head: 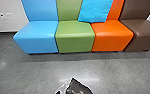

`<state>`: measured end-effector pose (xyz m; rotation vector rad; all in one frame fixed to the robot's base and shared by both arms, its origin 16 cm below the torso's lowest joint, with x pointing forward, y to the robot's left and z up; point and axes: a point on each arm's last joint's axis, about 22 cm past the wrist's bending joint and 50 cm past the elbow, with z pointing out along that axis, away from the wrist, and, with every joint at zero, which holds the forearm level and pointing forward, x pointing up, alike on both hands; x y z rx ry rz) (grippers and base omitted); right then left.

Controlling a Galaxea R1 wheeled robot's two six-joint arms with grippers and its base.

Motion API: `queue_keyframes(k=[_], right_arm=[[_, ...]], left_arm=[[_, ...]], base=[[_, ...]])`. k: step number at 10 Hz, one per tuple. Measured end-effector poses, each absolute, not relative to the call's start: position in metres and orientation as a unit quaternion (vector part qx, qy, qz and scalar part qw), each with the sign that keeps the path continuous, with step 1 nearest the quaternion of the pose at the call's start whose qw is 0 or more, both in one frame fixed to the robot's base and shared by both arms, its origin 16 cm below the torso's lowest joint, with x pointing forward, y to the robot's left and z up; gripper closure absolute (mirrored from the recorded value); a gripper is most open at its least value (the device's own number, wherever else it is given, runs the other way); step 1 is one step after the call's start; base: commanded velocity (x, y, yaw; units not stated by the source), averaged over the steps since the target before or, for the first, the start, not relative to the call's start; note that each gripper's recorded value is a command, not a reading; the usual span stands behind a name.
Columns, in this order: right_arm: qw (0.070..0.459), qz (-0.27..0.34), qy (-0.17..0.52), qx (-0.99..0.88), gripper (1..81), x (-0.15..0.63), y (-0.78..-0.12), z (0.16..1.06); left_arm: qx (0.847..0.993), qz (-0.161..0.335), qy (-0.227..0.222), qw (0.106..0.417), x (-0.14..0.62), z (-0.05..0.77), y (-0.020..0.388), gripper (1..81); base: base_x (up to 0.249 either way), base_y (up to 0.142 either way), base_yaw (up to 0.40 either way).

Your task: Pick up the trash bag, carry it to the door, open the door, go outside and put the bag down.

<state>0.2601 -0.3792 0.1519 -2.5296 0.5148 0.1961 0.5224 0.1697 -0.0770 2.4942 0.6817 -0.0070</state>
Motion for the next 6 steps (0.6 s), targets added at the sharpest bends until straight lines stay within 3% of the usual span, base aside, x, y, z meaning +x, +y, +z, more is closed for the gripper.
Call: queue_keyframes(k=[6], right_arm=[[0.293,0.024,0.172,-0.94,1.0,0.281,-0.364,0.229]], left_arm=[[0.926,0.051,0.228,0.298,0.566,0.063,0.192,81.1]], base=[[0.0,0.0,0.0]])
